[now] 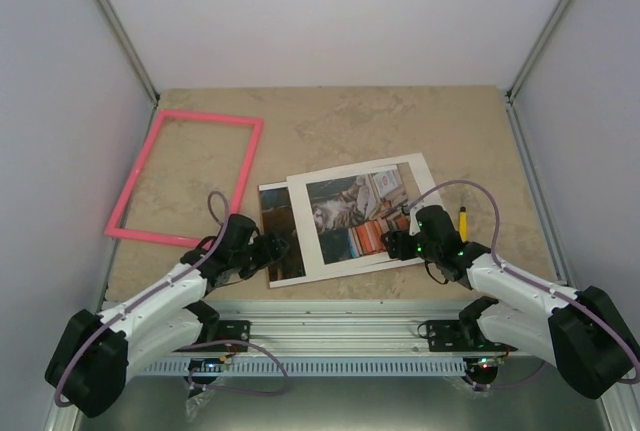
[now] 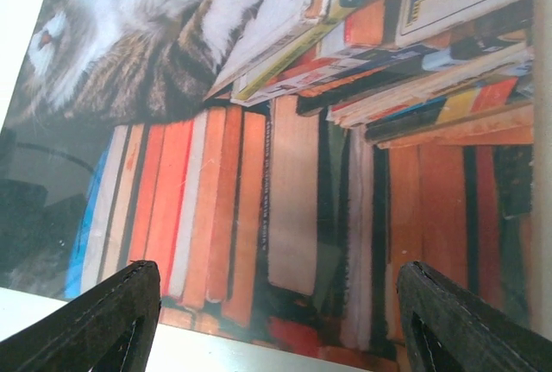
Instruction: Take the photo out of the frame
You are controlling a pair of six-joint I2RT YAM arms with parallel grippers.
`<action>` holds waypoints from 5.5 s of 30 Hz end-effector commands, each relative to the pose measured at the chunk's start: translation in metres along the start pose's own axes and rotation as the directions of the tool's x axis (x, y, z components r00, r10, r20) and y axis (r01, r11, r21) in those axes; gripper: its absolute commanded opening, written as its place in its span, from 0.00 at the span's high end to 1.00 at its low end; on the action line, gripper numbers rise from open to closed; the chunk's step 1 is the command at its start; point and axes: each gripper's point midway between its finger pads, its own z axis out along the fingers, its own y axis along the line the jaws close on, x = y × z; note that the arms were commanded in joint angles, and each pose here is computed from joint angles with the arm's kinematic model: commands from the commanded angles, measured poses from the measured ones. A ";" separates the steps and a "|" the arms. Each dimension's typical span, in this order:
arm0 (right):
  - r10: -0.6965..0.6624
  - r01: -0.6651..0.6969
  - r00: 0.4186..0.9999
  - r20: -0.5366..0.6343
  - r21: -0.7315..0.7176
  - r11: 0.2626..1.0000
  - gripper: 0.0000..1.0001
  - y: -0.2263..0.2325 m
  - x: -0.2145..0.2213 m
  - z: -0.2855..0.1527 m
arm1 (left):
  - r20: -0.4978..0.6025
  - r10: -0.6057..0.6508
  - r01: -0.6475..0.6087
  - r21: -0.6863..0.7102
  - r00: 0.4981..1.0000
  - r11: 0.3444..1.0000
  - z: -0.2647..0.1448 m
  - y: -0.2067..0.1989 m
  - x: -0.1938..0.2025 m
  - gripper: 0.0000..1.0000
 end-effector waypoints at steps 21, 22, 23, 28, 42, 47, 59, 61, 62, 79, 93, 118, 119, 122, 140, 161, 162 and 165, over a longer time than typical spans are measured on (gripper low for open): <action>-0.026 0.027 1.000 0.017 -0.018 0.999 0.24 0.004 -0.002 0.001 | 0.038 -0.013 0.013 -0.008 0.999 1.000 -0.004 -0.023 -0.028 0.11; -0.026 0.026 1.000 0.016 -0.018 0.999 0.24 0.004 -0.002 0.001 | 0.030 -0.023 0.023 0.001 0.999 1.000 -0.007 -0.019 -0.022 0.11; -0.027 0.027 1.000 0.014 -0.018 0.999 0.24 0.004 -0.002 0.001 | 0.023 -0.034 0.034 0.012 0.999 0.999 -0.010 -0.017 -0.018 0.11; -0.025 0.025 1.000 0.011 -0.014 1.000 0.24 0.003 -0.002 0.002 | -0.006 -0.033 0.033 0.034 0.999 0.999 -0.020 -0.013 -0.005 0.11; -0.026 0.026 1.000 0.005 -0.010 1.000 0.24 0.003 -0.001 0.003 | -0.124 -0.011 0.023 0.101 0.992 0.995 -0.016 -0.014 0.024 0.21; -0.025 0.025 1.000 0.004 -0.010 1.000 0.24 0.003 -0.001 0.003 | -0.140 -0.015 0.030 0.107 0.990 0.994 -0.016 -0.013 0.029 0.25; -0.026 0.026 1.000 0.005 -0.012 1.000 0.24 0.003 -0.001 0.003 | -0.167 -0.022 0.037 0.092 0.986 0.995 -0.007 -0.003 0.038 0.26; -0.025 0.025 1.000 0.008 -0.013 1.000 0.24 0.004 -0.001 0.002 | -0.166 -0.021 0.037 0.090 0.986 0.995 -0.006 -0.003 0.038 0.26; -0.027 0.027 1.000 0.007 -0.012 1.000 0.24 0.003 -0.001 0.003 | -0.166 -0.021 0.037 0.091 0.986 0.995 -0.006 -0.003 0.038 0.26; -0.025 0.025 1.000 0.005 -0.010 1.000 0.24 0.003 0.000 0.003 | -0.140 -0.014 0.026 0.087 0.990 0.996 -0.018 -0.010 0.033 0.27; -0.026 0.026 1.000 0.003 -0.010 1.000 0.24 0.003 0.000 0.003 | -0.174 -0.016 0.033 0.097 0.985 0.995 -0.008 -0.008 0.043 0.29; -0.027 0.027 1.000 0.002 -0.012 1.000 0.24 0.003 0.000 0.003 | -0.130 -0.188 0.217 0.270 0.974 0.938 -0.007 -0.025 0.035 0.28; -0.027 0.027 1.000 0.002 -0.011 1.000 0.24 0.003 0.000 0.003 | -0.130 -0.194 0.223 0.275 0.972 0.935 -0.008 -0.025 0.035 0.27; -0.028 0.028 1.000 0.002 -0.012 1.000 0.24 0.003 0.000 0.004 | -0.127 -0.215 0.245 0.307 0.968 0.920 -0.009 -0.029 0.033 0.27; -0.037 0.037 0.999 0.001 -0.020 0.999 0.24 0.006 0.001 0.003 | -0.043 -0.201 0.203 0.361 0.979 0.910 -0.003 -0.043 0.012 0.29; -0.044 0.045 0.999 0.026 -0.027 0.999 0.14 0.008 -0.003 -0.001 | 0.064 -0.117 0.088 0.346 0.991 0.934 0.011 -0.061 -0.032 0.38; -0.043 0.044 0.999 0.028 -0.028 0.999 0.13 0.008 -0.004 -0.001 | 0.067 -0.109 0.080 0.343 0.992 0.936 0.012 -0.062 -0.034 0.39; -0.044 0.045 0.999 0.025 -0.028 0.999 0.11 0.008 -0.003 -0.001 | 0.075 -0.098 0.068 0.327 0.992 0.943 0.017 -0.063 -0.041 0.41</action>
